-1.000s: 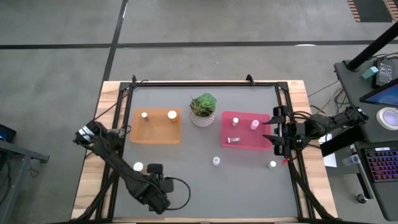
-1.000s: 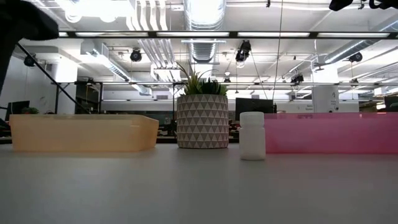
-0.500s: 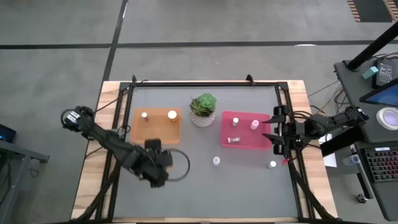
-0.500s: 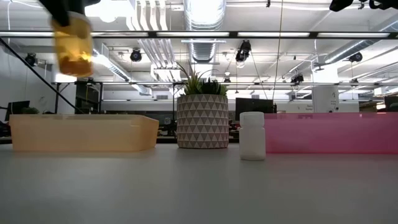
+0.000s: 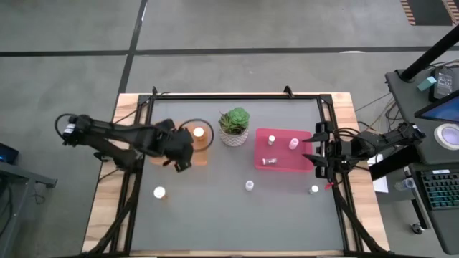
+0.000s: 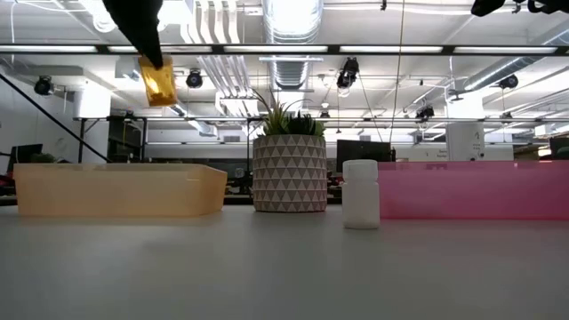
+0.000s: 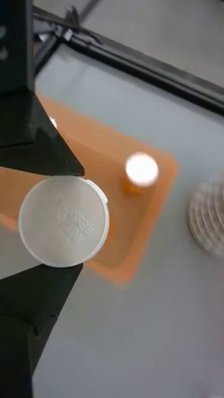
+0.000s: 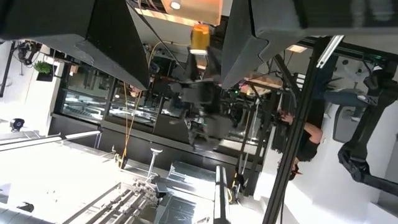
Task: Pick and place medicine bottles into bin by pill shape (circle, oval)
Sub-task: Put the bottom large orange pill bottle in the orange bin
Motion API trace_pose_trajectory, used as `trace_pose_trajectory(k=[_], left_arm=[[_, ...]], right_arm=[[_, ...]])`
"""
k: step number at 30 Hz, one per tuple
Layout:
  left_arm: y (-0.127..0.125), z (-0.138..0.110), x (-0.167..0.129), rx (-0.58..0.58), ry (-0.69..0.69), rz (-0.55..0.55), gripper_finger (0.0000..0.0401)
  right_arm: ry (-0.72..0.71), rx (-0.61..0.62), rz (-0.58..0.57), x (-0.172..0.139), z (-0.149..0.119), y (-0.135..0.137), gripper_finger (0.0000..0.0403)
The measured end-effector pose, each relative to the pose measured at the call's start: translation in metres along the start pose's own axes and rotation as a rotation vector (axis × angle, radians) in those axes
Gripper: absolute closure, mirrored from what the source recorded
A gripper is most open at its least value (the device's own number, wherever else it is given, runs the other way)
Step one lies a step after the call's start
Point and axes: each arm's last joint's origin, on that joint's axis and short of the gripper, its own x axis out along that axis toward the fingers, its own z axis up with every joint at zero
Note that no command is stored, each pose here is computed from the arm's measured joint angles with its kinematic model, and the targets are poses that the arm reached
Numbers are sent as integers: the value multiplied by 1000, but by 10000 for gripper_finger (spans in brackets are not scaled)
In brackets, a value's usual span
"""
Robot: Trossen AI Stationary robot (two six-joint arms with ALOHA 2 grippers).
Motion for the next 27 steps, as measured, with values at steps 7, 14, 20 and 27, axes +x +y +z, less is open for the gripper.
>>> trace_pose_trajectory(k=[7, 14, 20, 27], left_arm=[[30, -1, 35, -38, 97, 65, 203], [50, -5, 75, -66, 156, 61, 203], [64, -11, 101, -84, 189, 47, 203], [78, -15, 121, -98, 172, 66, 203]], right_arm=[[0, -5, 0, 0, 0, 0, 209], [0, -13, 0, 0, 0, 0, 209], [-1, -20, -1, 0, 0, 0, 209], [-1, -28, -3, 0, 0, 0, 209]])
